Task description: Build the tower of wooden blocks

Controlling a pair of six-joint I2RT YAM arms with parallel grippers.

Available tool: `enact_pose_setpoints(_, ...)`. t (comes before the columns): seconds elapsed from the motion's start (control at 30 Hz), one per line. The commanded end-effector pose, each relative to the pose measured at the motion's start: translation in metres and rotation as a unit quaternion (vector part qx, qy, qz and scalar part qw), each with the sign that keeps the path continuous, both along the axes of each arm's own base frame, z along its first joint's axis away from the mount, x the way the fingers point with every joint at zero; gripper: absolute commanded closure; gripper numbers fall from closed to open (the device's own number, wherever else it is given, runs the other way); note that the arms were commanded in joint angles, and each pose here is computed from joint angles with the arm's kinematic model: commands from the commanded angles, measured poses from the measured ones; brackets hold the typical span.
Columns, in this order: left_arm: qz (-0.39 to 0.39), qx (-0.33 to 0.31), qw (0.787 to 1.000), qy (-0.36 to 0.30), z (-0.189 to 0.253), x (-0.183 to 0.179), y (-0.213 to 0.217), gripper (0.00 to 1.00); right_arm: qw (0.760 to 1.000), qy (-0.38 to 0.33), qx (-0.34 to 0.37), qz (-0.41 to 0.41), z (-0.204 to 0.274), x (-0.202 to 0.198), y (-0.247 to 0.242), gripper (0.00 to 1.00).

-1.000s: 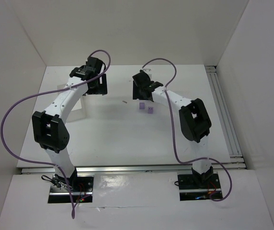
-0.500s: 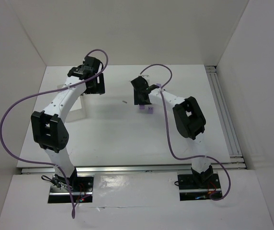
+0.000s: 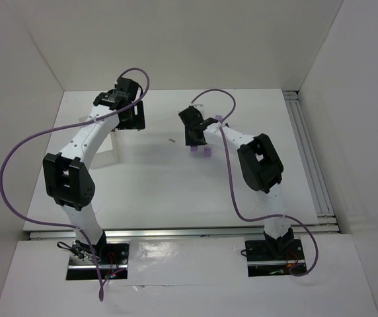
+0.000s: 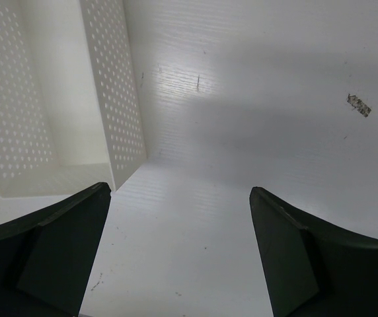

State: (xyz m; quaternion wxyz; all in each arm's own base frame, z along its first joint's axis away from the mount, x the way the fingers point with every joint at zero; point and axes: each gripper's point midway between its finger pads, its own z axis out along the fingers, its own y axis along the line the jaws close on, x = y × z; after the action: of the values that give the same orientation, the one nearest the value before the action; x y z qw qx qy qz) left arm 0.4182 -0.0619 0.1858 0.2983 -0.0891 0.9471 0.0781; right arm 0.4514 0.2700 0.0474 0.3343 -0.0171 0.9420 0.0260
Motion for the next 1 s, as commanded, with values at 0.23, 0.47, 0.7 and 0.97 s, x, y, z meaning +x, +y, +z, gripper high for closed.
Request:
enact_pose_setpoints(0.23, 0.006, -0.001, 1.0, -0.009, 0.008, -0.007, 0.004, 0.0, 1.0, -0.003, -0.002, 0.003, 0.014, -0.031, 0.001, 0.65)
enact_pose_setpoints(0.47, 0.003, -0.006, 1.0, -0.008, 0.008, -0.009, 0.002, 0.0, 1.0, 0.007, -0.014, -0.001, 0.009, -0.053, -0.007, 0.63)
enact_pose_setpoints(0.7, 0.003, -0.006, 1.0, -0.008, 0.008, -0.009, 0.002, 0.0, 1.0, -0.011, -0.007, 0.0, 0.029, -0.046, -0.004, 0.4)
enact_pose_setpoints(0.97, -0.004, -0.008, 1.0, -0.002, 0.005, -0.009, -0.003, 0.0, 0.996, -0.077, -0.014, -0.03, 0.077, -0.031, -0.016, 0.34)
